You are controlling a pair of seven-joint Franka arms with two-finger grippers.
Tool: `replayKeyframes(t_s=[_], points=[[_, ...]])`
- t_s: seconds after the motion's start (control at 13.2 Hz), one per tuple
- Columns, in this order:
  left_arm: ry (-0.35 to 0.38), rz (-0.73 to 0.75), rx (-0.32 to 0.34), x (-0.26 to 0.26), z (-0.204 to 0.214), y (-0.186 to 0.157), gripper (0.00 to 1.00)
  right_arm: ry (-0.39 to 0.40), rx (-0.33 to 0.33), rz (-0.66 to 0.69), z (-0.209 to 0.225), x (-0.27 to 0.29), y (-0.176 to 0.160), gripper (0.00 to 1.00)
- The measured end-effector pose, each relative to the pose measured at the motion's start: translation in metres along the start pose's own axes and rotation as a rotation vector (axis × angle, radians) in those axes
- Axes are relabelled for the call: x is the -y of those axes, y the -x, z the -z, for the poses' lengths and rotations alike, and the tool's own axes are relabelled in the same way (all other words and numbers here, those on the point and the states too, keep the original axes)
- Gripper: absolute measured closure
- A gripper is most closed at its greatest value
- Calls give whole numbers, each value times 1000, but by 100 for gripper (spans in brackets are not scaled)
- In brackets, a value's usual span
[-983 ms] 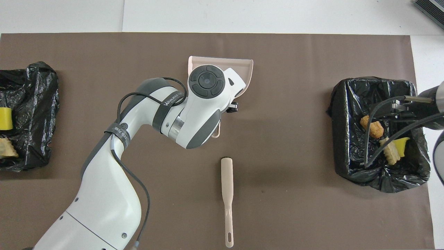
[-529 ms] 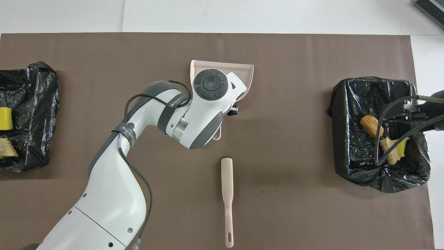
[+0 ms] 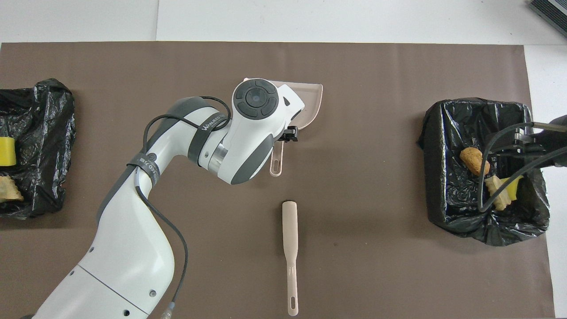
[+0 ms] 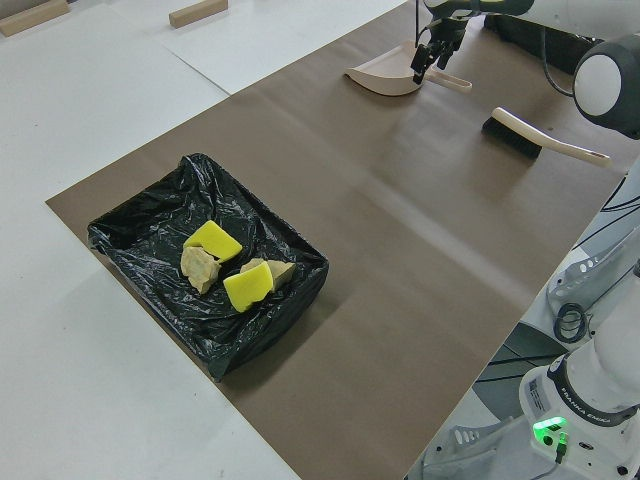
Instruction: Sweep and dump trash in bin
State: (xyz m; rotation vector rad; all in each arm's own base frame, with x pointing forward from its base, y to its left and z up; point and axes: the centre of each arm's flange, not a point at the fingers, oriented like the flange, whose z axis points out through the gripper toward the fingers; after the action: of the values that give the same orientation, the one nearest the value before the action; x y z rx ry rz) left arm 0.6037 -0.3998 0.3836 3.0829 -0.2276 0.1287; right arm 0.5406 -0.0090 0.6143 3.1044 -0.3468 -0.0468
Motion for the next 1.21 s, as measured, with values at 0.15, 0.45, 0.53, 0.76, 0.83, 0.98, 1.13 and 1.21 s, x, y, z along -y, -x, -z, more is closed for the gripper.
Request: replayKeyframes(t_s=[0.15, 0.45, 0.53, 0.76, 0.83, 0.98, 1.13, 1.21], points=[[0, -23, -33, 35, 36, -11, 0, 0, 0, 2, 0, 1, 0, 0], [-34, -56, -28, 101, 91, 0, 0, 0, 0, 4, 0, 2, 1, 0], [-46, -88, -22, 123, 107, 5, 0, 0, 0, 4, 0, 2, 1, 0], [-81, -139, 17, 186, 164, 30, 0, 0, 0, 4, 0, 2, 1, 0], [-89, -150, 27, 198, 184, 41, 0, 0, 0, 4, 0, 2, 1, 0], [-98, -164, 36, 214, 215, 58, 0, 0, 0, 4, 0, 2, 1, 0], [-75, -148, 49, 225, 242, 76, 0, 0, 0, 3, 0, 1, 0, 0], [-57, -130, 57, 232, 254, 84, 0, 0, 0, 0, 0, 0, 0, 0]])
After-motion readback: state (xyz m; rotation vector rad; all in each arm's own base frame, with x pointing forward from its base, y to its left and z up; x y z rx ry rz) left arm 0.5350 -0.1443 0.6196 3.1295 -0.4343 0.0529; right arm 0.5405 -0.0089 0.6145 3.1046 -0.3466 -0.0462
